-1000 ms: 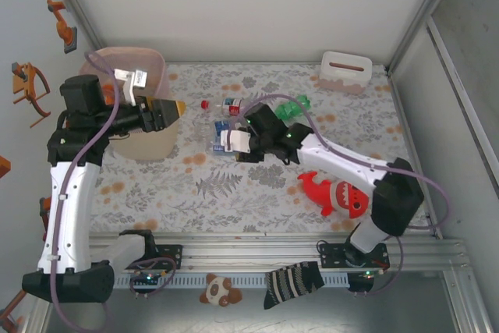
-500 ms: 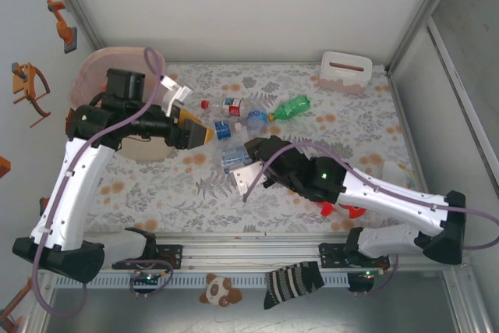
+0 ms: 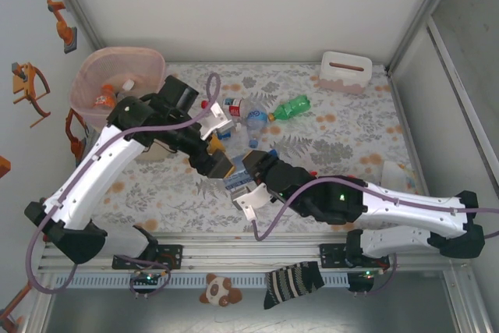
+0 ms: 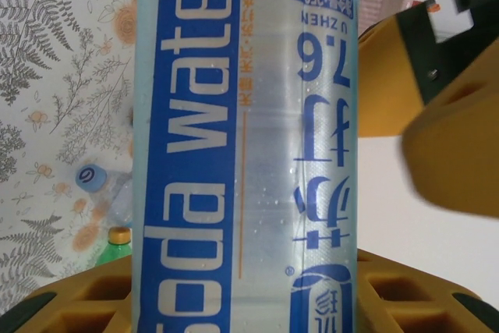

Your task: Put the plastic bottles in the bin

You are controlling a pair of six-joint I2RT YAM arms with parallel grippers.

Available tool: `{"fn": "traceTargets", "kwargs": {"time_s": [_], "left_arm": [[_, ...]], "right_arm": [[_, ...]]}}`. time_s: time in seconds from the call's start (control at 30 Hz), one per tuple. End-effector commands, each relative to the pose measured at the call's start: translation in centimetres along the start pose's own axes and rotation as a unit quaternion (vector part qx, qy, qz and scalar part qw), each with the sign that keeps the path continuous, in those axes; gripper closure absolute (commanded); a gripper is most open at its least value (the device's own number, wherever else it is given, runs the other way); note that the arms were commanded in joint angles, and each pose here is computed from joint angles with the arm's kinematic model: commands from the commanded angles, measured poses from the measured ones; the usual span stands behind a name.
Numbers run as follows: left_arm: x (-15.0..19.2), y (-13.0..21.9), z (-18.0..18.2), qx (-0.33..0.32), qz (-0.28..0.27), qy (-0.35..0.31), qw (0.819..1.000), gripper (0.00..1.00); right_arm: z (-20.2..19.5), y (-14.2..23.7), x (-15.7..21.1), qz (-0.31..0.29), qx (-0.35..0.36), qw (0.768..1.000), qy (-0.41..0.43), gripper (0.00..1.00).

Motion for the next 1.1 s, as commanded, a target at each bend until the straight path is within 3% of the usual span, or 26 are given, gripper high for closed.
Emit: {"fn": "traceTargets", "kwargs": {"time_s": [0.0,0.4,0.93,1.07], "left_arm": [[0.5,-0.2,-0.6,-0.003,0.032,-0.020,0.999,0.15],[0.7,-2.1,-2.7,0.044,0.081,-0.060,0.994,0.16],[0.7,-2.4,-3.4,0.051,0.090,-0.081,0.991,0.41],[0.7,-2.2,-3.6,0.051,0.086,-0.088,0.991,0.45]], "right_arm": [[-1.5,1.2,0.5,0.015,0.030,0.999,-0.001,0.66],[-2.3,1.7,0.1,0.005,0.036,0.999,-0.001,0.66],[-2.1,1.8,-0.4,0.003,0.030,1.000,0.002,0.66],[-2.1,1.9,-0.4,0.002,0.027,1.000,-0.002,0.60]]}}
Point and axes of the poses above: each hand's point on the last joint's axis, 136 mm out from that joint toward the fingers, its own y axis back along the fingers, its own z axis along the line the jaws close on, x = y × z, the point moved 6 cm from there along y, back along the fingers, and after that the axes turned 1 degree about y, right-handed, at the moved point
